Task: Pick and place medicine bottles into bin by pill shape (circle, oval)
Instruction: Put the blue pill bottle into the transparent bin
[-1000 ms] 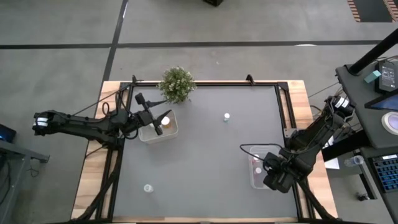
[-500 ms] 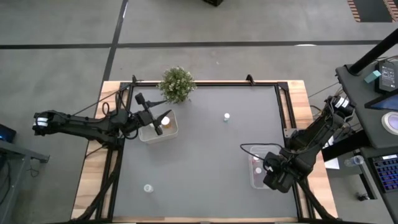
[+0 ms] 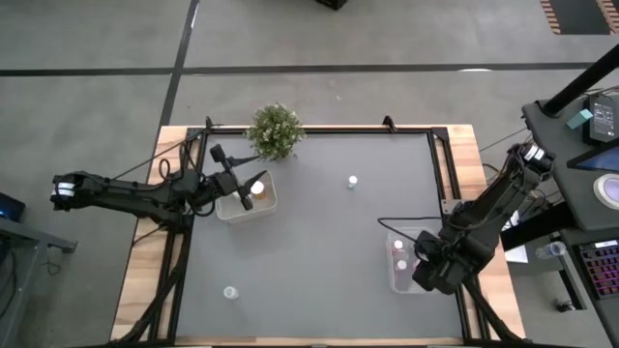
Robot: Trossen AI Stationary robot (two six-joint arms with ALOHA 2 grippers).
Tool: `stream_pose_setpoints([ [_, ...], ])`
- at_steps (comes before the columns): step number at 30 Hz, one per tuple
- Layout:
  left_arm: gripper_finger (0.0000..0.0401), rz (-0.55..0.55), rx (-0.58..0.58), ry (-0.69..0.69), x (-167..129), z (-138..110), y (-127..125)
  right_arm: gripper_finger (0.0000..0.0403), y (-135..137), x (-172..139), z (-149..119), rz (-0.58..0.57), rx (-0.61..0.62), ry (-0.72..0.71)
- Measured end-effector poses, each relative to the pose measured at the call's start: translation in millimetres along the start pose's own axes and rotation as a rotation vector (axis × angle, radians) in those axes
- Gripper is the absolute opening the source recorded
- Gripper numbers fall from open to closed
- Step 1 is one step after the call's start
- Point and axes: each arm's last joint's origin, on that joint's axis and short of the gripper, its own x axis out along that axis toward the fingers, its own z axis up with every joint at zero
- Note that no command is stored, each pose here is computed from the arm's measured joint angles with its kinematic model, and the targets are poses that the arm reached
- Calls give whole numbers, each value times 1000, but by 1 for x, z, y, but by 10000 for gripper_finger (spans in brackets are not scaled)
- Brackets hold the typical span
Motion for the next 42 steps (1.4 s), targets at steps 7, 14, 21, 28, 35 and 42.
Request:
stream_pose_setpoints([
  [7,180,0,0,0,0,0,0,206,-2,-19,6,69,48,-86],
  [14,180,0,0,0,0,0,0,206,6,-44,27,145,56,-244],
  [21,180,0,-1,0,0,0,0,205,25,-67,73,139,40,-354],
  [28,180,-1,-19,3,0,-1,0,205,35,-76,136,87,32,-347],
  [35,180,-5,-16,7,-1,-3,-2,205,25,-63,205,60,-9,-228],
  [42,180,-6,-15,9,-1,-3,-2,205,-1,-39,260,-11,-2,-171],
])
